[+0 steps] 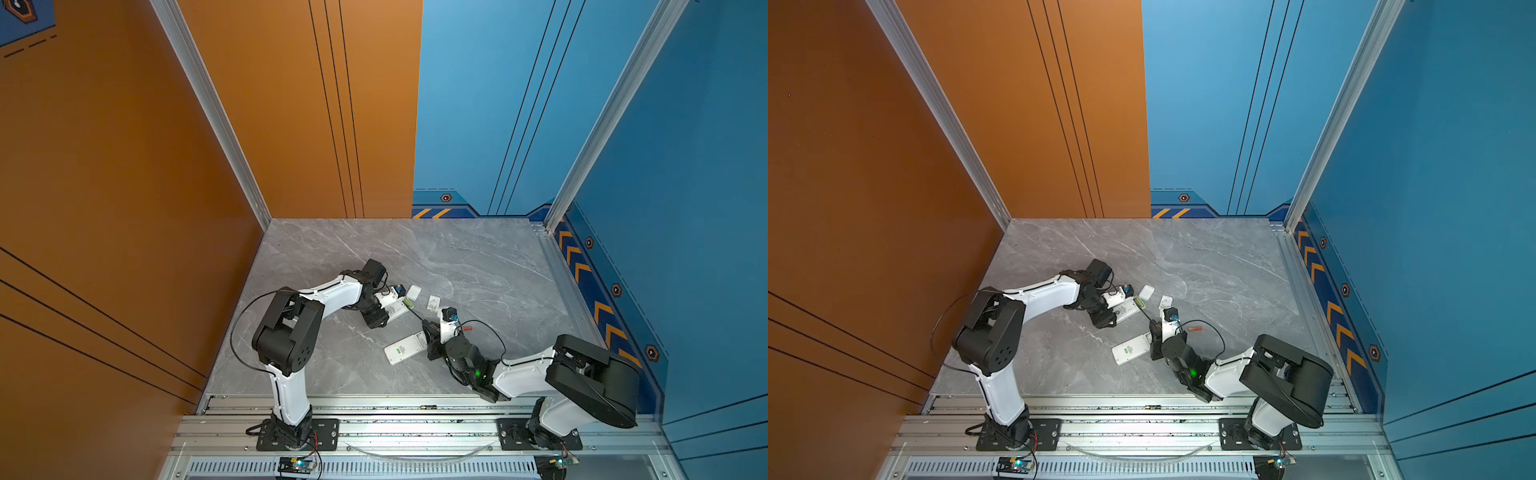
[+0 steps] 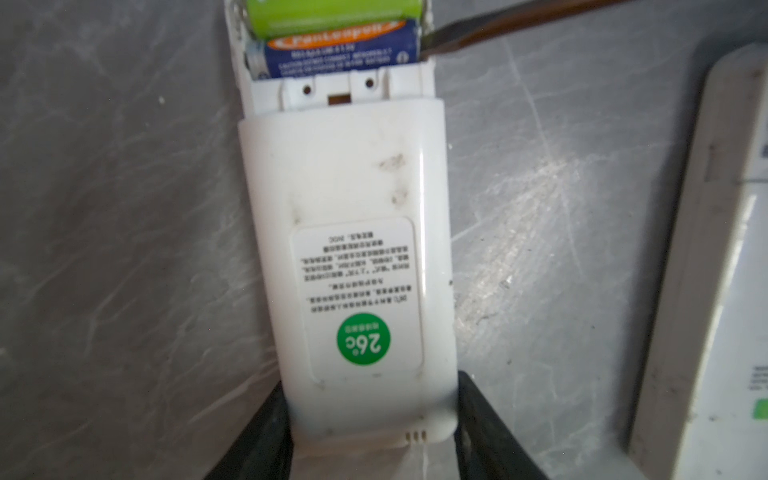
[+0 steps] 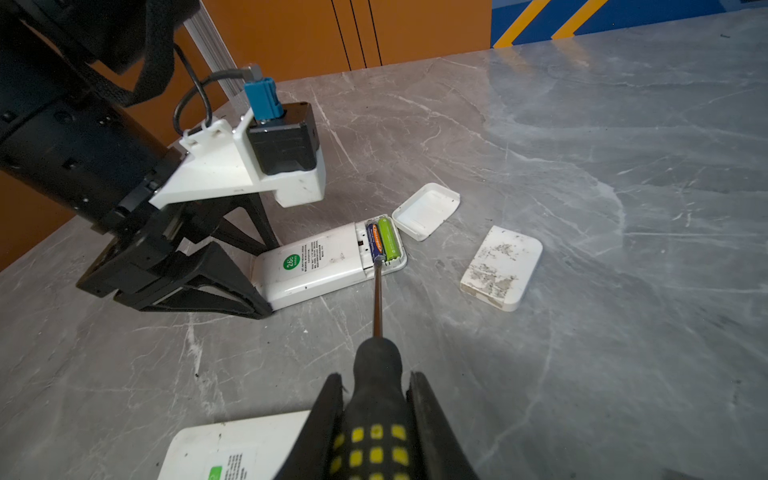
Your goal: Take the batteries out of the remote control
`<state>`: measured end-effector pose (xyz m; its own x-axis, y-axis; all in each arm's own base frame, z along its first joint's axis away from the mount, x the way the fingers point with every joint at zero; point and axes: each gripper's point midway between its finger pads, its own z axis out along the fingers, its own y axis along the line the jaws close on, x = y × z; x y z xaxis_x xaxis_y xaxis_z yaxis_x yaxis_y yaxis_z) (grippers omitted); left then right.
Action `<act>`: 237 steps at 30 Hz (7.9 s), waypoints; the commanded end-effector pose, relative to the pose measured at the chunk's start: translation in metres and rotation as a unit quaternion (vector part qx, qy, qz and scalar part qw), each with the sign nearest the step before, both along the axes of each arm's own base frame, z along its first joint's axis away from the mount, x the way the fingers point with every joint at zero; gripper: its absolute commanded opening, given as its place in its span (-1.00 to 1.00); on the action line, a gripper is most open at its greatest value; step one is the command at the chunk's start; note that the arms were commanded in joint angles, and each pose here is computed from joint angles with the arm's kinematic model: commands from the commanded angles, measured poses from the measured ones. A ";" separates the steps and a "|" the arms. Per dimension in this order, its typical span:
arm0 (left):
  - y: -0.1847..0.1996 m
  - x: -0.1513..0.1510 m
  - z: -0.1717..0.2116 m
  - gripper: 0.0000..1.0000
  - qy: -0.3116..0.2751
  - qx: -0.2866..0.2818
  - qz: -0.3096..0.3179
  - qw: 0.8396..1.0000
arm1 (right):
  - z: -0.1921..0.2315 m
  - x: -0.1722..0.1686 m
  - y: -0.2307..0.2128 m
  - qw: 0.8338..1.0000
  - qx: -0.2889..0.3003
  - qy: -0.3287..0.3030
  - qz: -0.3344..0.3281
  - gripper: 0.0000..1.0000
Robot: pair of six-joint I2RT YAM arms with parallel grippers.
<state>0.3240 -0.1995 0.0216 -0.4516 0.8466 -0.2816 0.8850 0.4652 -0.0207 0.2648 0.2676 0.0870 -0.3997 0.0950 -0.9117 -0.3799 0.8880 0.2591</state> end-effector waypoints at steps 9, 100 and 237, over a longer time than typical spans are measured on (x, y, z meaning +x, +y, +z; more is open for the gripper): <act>-0.017 -0.059 -0.025 -1.00 0.120 -0.025 -0.068 0.990 | 0.040 0.006 0.029 0.997 0.057 -0.044 0.042 -1.00; -0.001 -0.029 -0.024 -1.00 -0.014 0.069 -0.043 0.997 | 0.024 0.041 -0.006 0.982 -0.003 0.186 0.039 -1.00; 0.004 -0.014 -0.013 -1.00 -0.064 0.069 -0.027 0.995 | 0.095 0.076 -0.016 0.988 0.039 0.150 0.016 -1.00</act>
